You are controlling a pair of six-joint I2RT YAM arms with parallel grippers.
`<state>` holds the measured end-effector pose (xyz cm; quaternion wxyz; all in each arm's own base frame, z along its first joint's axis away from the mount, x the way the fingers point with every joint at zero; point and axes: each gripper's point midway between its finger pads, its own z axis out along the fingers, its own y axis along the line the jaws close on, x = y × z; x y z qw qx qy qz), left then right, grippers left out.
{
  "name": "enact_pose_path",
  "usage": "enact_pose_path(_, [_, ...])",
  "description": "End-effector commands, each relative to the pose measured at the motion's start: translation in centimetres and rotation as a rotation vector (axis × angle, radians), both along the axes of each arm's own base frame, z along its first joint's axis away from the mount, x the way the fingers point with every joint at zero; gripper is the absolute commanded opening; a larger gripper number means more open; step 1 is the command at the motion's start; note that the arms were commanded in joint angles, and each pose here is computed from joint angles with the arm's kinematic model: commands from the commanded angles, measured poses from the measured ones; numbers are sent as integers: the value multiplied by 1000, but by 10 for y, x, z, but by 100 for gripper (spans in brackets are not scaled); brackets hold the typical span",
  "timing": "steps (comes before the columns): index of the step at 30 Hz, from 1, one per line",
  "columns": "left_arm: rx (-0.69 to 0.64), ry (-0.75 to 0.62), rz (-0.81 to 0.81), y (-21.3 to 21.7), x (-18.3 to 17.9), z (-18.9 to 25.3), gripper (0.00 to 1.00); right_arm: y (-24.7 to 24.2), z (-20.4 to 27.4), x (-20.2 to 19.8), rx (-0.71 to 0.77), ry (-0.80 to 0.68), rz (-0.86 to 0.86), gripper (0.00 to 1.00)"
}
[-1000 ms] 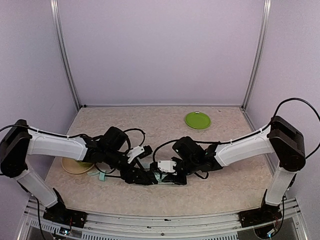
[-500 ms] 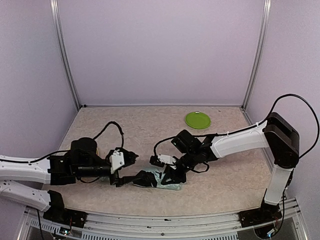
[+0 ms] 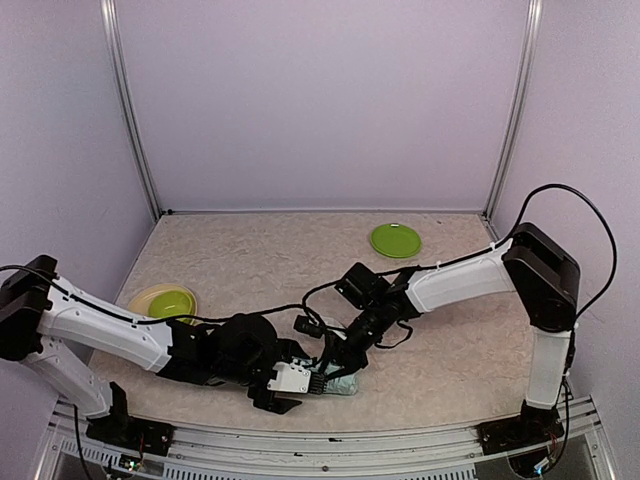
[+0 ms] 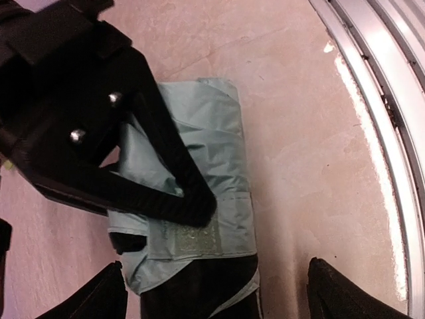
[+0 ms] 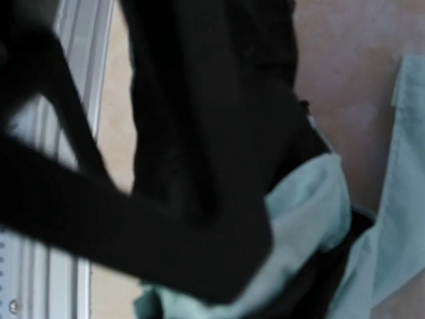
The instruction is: Put away the umbrella
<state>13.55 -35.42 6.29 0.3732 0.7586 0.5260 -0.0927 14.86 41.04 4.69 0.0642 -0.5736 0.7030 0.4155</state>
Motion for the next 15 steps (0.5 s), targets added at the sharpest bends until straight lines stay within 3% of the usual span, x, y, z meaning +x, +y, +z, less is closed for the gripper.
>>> enact_pose_path(1, [147,8,54,13,4,-35,88,-37,-50,-12,-222,172,-69,20])
enact_pose_path(9, [306,61,112,33,16,-67,77,-29,-44,8,-168,178,-67,20])
enact_pose_path(15, [475,134,91,56,5,-99,71,-31,-38,26,-139,184,-100,22])
